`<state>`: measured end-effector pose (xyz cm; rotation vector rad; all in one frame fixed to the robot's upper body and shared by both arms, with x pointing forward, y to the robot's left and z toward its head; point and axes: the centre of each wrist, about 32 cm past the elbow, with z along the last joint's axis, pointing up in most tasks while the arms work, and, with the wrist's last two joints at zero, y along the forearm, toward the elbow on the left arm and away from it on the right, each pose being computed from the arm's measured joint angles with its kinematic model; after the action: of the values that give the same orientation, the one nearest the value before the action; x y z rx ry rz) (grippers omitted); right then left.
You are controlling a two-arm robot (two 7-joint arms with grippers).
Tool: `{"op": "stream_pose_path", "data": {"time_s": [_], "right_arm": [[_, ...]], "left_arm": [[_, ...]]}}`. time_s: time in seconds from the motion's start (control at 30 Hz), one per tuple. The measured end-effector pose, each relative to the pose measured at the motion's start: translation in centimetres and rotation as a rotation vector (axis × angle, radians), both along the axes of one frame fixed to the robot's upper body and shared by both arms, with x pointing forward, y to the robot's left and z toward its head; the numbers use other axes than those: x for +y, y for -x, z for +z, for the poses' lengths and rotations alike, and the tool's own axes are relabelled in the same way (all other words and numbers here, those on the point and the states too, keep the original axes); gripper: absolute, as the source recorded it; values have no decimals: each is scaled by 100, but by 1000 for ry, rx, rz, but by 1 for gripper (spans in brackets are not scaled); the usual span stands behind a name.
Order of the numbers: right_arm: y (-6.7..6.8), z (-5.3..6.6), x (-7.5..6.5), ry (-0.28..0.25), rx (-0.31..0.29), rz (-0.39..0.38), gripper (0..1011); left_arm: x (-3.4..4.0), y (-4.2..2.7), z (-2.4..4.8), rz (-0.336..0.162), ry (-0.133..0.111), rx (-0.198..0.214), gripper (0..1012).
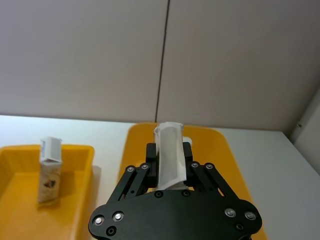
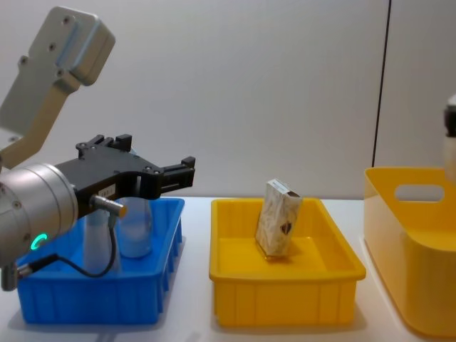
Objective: Bimanual collaborative sorting of washing and personal care products
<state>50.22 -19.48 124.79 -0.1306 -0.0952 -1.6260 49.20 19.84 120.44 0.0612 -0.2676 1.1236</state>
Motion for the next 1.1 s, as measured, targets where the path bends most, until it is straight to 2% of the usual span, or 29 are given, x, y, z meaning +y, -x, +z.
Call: {"op": "stream_pose_path", "data": {"time_s": [0.1,0.2,0.3,0.6,0.67,0.77,0.8,0.87,0.9,0.93,1.1], "right_arm": [[24,-30,-69,-8,29,-15,230],[41,-66,-134,-17,58,-24,141],[48,-96,-180,-24,80,-27,111],[36,-192,-284,-28,123,-38,408],[33,-201,-295,-28,126,-39,499],[29,-217,-311,-27,131,-40,583],[28,-221,-316,-26,133,-40,646],[27,-224,-321,-25,133,-40,688],[26,-225,-327,-24,134,-40,747],[26,-226,-329,-24,133,-39,747],[35,-231,-338,-24,122,-31,891]], "left_arm": [[0,0,0,0,0,0,1001],[0,0,0,0,0,0,1001],[0,0,0,0,0,0,1001],[0,0,0,0,0,0,1001],[0,0,0,0,0,0,1001],[0,0,0,0,0,0,1001],[0,0,0,0,0,0,1001],[0,0,0,0,0,0,1001],[0,0,0,0,0,0,1001],[0,0,0,0,0,0,1001],[0,0,0,0,0,0,1001]]}}
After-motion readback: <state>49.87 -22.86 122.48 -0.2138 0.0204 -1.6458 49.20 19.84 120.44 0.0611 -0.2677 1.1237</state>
